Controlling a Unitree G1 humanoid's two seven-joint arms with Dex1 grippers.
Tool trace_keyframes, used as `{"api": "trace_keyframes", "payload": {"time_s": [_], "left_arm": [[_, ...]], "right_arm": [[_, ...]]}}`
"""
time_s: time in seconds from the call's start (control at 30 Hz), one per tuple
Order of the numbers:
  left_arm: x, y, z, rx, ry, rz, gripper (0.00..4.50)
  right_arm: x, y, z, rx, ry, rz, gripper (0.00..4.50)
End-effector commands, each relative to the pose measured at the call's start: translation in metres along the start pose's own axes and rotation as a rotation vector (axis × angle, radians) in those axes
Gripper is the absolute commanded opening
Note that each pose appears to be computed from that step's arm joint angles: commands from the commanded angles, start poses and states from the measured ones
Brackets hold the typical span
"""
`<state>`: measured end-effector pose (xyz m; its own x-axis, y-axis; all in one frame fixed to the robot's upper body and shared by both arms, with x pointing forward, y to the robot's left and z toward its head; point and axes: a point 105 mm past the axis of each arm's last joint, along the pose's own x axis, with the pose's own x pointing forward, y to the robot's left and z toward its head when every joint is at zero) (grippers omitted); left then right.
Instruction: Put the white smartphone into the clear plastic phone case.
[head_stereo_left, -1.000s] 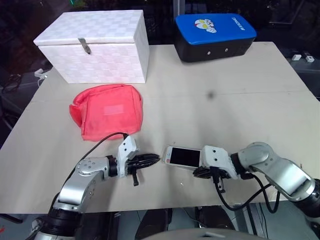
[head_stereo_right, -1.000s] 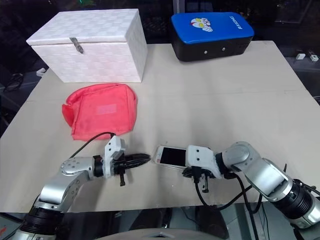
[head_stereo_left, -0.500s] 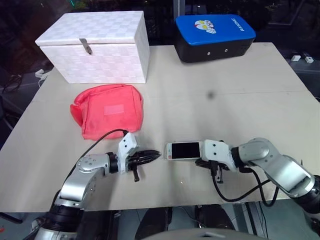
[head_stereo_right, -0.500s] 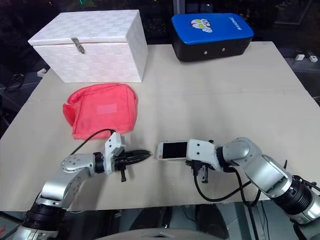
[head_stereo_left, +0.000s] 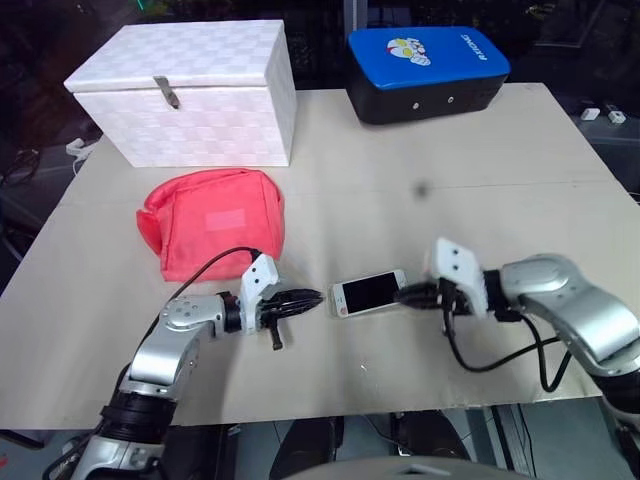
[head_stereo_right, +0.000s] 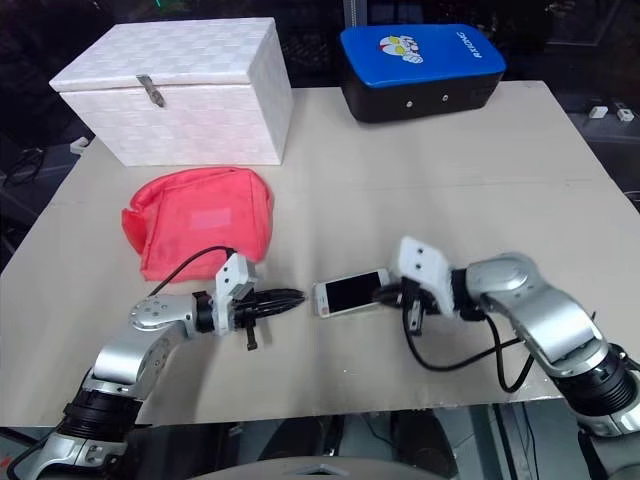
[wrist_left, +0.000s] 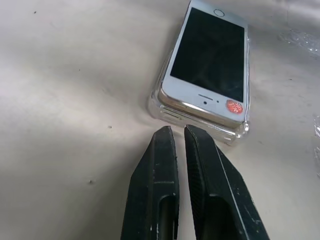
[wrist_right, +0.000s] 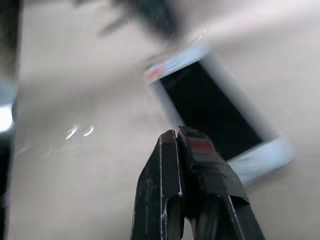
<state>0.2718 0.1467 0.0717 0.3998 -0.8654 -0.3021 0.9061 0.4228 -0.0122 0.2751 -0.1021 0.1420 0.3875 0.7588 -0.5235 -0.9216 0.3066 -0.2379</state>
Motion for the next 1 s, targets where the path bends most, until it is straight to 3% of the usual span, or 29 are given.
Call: {"api": "trace_keyframes", "payload": {"time_s": [0.03,0.23,0.4,0.77,1.0], "left_arm": [[0.002,-0.001,0.004,0.022,-0.017,0.000,0.33],[0.008,-0.002,0.005,0.027,-0.020,-0.002,0.33],[0.011,-0.006,0.002,0.031,-0.016,-0.012,0.33],[0.015,-0.007,0.005,0.026,-0.025,-0.016,0.33],[0.015,-0.005,0.006,0.020,-0.033,-0.011,0.33]], "right_arm": [[-0.006,-0.030,-0.023,-0.059,0.137,-0.159,0.00],[0.010,-0.024,-0.040,-0.097,0.202,-0.103,0.00],[0.022,-0.005,-0.025,-0.127,0.158,-0.015,0.00],[0.039,0.023,-0.018,-0.265,0.218,0.121,0.00],[0.030,0.016,-0.015,-0.297,0.223,0.093,0.00]]}}
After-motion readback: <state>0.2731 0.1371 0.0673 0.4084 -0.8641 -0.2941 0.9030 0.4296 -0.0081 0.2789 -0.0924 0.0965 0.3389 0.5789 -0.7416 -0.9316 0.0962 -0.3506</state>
